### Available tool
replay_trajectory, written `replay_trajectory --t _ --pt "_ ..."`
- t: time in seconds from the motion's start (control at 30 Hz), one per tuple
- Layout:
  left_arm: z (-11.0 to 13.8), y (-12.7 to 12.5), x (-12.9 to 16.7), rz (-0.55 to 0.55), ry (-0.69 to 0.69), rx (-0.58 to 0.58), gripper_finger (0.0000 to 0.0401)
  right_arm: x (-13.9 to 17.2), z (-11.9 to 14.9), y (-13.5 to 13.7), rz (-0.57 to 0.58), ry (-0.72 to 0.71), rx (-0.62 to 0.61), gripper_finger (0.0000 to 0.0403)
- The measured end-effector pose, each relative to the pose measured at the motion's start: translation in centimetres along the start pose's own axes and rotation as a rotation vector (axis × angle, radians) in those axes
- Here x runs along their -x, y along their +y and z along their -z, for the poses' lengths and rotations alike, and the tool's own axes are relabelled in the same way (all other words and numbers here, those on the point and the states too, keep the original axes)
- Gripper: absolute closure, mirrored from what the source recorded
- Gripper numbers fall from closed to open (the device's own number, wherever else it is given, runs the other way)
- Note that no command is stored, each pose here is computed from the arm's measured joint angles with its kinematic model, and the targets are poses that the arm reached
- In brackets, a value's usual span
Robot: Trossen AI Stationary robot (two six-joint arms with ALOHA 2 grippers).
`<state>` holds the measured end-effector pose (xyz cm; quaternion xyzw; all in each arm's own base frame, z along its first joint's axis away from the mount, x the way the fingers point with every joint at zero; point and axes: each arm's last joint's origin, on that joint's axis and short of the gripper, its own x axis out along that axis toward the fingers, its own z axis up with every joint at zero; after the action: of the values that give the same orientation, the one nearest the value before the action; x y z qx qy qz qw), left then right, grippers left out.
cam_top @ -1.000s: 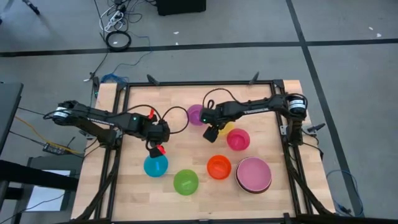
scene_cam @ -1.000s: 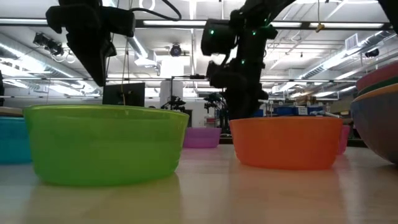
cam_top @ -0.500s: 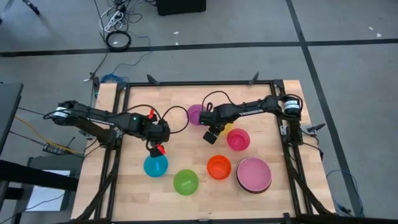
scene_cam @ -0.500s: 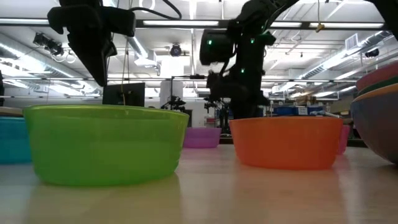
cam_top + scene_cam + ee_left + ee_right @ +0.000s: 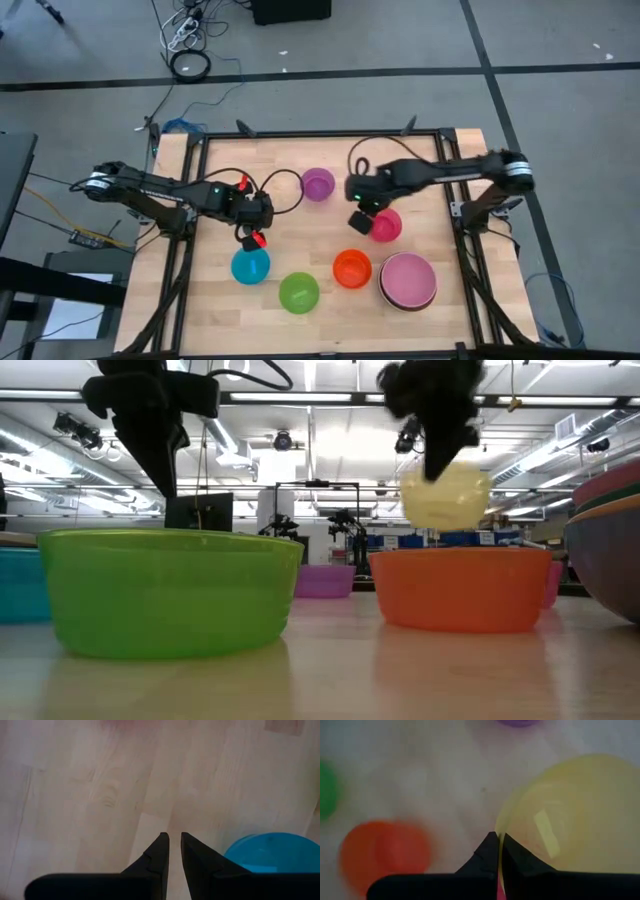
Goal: Nest bowls inside each other
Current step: Stack the yellow bowl on top of the pink bowl, then stack the light blue bowl on top of the yellow bowl
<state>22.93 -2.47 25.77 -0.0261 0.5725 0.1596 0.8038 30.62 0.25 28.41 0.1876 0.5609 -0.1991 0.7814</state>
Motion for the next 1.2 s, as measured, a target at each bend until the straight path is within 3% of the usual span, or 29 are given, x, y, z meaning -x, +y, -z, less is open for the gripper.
replay_trajectory --t 0.3,0.4,0.53,0.8,1.2 --pt "0.0 0.0 0.0 -0.003 -0.004 0.003 0.0344 6.5 9.1 5.7 -0.213 0.097 0.018 0.0402" --pt "0.0 0.0 0.0 -0.002 -0.005 0.003 0.0344 7.4 11.7 7.1 -0.272 0.184 -0.027 0.0403" --pt "-0.1 0.0 0.0 -0.003 -0.016 0.001 0.0344 7.2 14.1 9.0 -0.269 0.269 -0.054 0.0403" --pt "-0.3 -0.1 0.0 0.002 -0.036 0.008 0.0344 4.0 15.2 11.5 -0.153 0.286 -0.006 0.0385" --pt "0.0 -0.9 0.2 0.04 -0.027 0.116 0.0344 4.7 15.4 11.0 -0.144 0.256 0.017 0.0237"
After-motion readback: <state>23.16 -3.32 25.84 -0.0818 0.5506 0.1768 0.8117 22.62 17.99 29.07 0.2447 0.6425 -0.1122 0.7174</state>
